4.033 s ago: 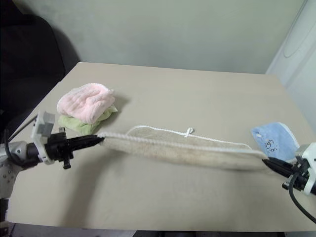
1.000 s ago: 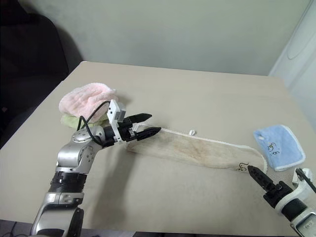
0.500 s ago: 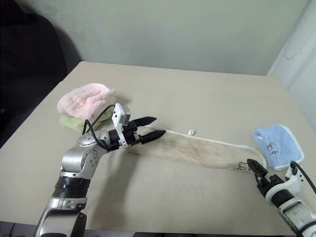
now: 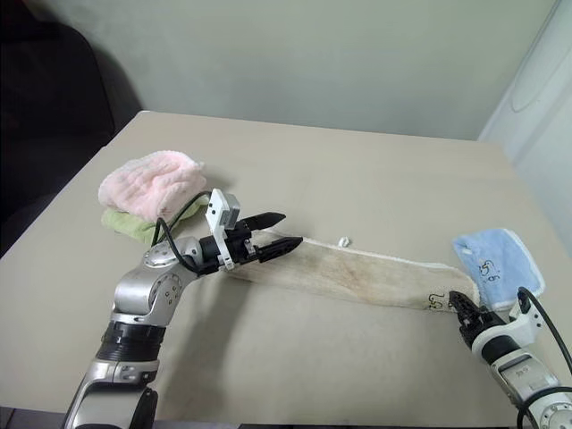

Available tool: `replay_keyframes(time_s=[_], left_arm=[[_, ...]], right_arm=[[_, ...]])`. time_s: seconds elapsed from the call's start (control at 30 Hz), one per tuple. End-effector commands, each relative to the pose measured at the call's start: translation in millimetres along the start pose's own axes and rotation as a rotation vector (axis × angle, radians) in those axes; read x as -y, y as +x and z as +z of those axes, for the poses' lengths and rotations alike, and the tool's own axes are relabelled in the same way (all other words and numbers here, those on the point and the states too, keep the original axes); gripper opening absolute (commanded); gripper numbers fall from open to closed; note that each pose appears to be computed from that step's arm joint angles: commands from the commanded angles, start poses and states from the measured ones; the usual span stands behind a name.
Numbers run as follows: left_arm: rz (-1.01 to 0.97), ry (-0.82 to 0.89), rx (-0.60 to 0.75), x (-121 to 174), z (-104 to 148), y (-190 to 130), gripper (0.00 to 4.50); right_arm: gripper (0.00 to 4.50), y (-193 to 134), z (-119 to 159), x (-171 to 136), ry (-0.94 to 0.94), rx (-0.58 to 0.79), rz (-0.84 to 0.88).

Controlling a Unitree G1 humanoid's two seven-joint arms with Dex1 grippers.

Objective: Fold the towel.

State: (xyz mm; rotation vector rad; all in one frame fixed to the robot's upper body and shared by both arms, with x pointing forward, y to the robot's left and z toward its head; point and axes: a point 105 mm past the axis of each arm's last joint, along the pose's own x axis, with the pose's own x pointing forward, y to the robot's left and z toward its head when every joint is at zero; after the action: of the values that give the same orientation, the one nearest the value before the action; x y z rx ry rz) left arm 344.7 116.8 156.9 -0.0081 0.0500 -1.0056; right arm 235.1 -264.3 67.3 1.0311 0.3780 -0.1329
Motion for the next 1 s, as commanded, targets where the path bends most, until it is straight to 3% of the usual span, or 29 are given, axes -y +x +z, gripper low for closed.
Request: replay_keyframes(time_s=[0.03, 0.13, 0.33, 0.67, 0.8, 1.0], left_arm=[[-0.022, 0.029, 0.033, 6, 10, 2, 4.50], [-0.024, 0.026, 0.032, 7, 9, 3, 4.50], [-0.030, 0.020, 0.032, 7, 8, 4, 4.50], [-0.048, 0.023, 0.047, 10, 10, 12, 4.50], [-0.048, 0.022, 0.053, 11, 11, 15, 4.50], [-0.044, 0.019, 0.069, 11, 13, 17, 4.50]], right_arm=[[0.97, -12, 18, -19, 0.005, 0.090, 0.062], [0.05, -23, 23, -30, -0.048, 0.107, 0.088], [0.05, -38, 37, -52, -0.310, 0.110, 0.120], [0.05, -39, 19, -95, -1.107, -0.117, 0.276], [0.05, -30, 6, -109, -1.219, -0.179, 0.366], [0.05, -13, -40, -133, -1.300, -0.338, 0.529]])
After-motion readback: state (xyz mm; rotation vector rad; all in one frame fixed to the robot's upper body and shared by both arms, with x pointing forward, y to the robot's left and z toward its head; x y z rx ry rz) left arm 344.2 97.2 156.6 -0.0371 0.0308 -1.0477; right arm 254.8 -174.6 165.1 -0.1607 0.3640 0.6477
